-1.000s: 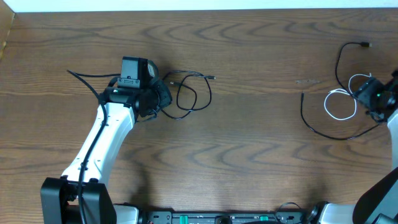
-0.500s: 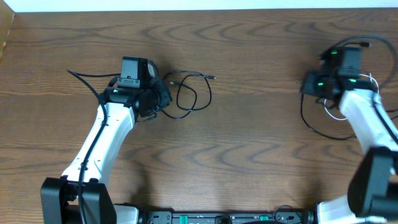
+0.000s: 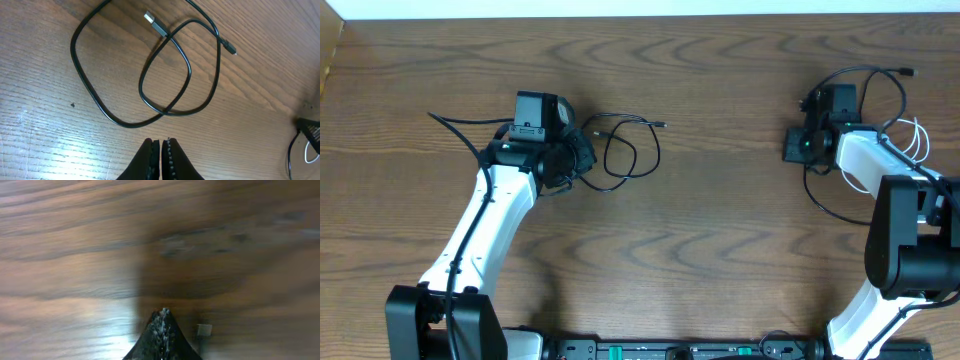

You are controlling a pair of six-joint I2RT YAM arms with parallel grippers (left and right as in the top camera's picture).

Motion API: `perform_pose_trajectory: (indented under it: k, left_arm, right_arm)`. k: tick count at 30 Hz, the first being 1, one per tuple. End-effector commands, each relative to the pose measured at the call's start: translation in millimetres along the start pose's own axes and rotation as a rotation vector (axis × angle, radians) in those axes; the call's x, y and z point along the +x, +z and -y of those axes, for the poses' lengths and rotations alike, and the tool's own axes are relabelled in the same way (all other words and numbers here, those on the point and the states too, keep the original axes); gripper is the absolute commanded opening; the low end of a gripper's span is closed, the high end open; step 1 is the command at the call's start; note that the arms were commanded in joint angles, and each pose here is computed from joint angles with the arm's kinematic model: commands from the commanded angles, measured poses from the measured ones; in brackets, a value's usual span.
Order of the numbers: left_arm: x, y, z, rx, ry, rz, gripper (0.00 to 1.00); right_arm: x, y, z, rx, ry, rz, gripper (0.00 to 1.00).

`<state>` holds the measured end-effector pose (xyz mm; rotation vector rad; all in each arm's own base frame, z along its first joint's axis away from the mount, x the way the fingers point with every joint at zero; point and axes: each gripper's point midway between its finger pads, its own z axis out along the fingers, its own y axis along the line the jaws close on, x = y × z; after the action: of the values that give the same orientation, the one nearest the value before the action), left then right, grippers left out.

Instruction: Untangle cables

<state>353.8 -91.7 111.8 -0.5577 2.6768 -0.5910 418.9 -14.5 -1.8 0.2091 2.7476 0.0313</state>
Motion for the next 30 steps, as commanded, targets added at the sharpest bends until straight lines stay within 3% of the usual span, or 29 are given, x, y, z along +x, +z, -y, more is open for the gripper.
perform_pose_trajectory:
  k: [1,5,10,21,30]
  left_arm:
    - [3,5,-9,-0.035,0.007,-0.005,0.09]
    - [1,4,-16,-0.075,0.005,0.010,0.09]
    - [1,4,-17,-0.077,0.005,0.011,0.09]
    - [-2,4,-21,-0.102,0.005,0.028,0.09]
    - [-2,6,-25,-0.120,0.004,0.030,0.09]
  right_arm:
    - [40,15,73,0.346,-0.005,-0.125,0.01]
    - [46,5,108,0.465,0.048,-0.145,0.01]
    - [52,3,133,0.469,0.179,-0.152,0.01]
    - [42,22,76,0.042,0.257,-0.135,0.08]
    - [22,10,-16,-0.319,0.140,-0.102,0.38]
